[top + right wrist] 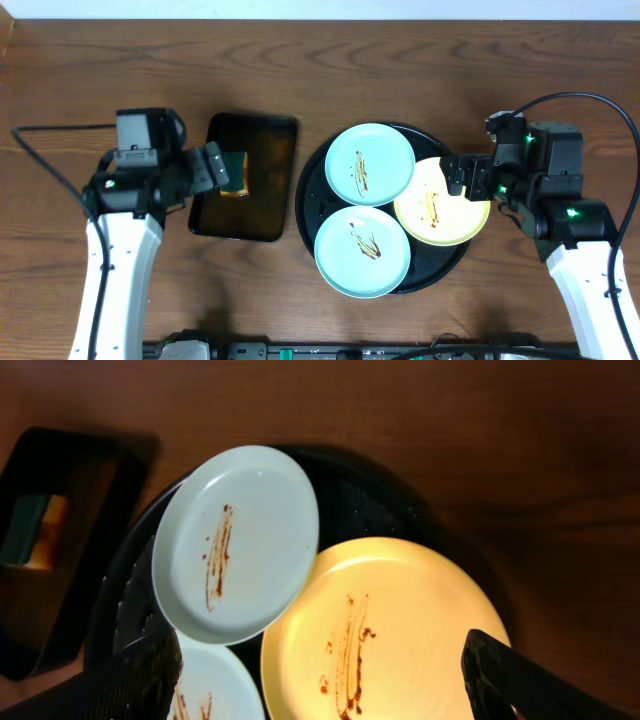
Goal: Clean dirty plates on tray and stack at the side
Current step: 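Move left gripper over the sponge and right gripper to the plates, then lower left gripper and pinch the green-orange sponge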
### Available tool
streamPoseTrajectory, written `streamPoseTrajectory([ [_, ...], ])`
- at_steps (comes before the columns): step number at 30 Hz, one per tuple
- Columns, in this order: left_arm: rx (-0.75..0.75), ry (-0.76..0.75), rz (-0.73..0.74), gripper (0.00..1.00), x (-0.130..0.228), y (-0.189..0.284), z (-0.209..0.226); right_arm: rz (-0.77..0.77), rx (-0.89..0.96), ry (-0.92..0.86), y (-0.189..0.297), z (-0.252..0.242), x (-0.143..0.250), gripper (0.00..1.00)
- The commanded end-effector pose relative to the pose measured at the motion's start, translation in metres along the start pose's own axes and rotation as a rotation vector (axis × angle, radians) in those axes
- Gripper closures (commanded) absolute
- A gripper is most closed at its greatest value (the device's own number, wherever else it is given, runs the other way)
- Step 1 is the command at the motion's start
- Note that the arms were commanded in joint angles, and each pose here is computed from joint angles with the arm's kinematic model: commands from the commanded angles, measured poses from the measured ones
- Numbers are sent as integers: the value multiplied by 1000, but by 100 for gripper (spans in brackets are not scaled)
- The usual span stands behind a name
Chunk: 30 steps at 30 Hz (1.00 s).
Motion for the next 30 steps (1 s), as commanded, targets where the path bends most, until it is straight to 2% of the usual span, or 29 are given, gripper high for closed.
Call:
streamPoseTrajectory([
  [1, 22, -114, 2, 0, -4, -12, -18, -20, -31, 22, 3, 4, -6, 11],
  [5, 4, -188, 40, 4, -3, -39, -29, -19, -32, 20, 3, 4, -6, 11],
  [17, -107, -184, 218, 18, 6, -132, -24, -7, -33, 15, 3, 4, -4, 11],
  [22, -120, -184, 239, 18, 8, -154, -22, -6, -33, 15, 3, 4, -4, 11],
  [25, -118, -184, 237, 25, 8, -162, -22, -6, -33, 15, 3, 4, -4, 12],
  [30, -119, -183, 239, 29, 9, -169, -21, -6, -34, 14, 3, 4, -4, 12],
])
Point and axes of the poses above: each gripper's point midway between its finger pads, its own y axis back along the fingers, its own z axis along the line the jaws close on, x = y × z, the point moved 10 cm from there along y, back along the fingers, and after that the axes turned 15 degrees about y, right-handed, at the moved point
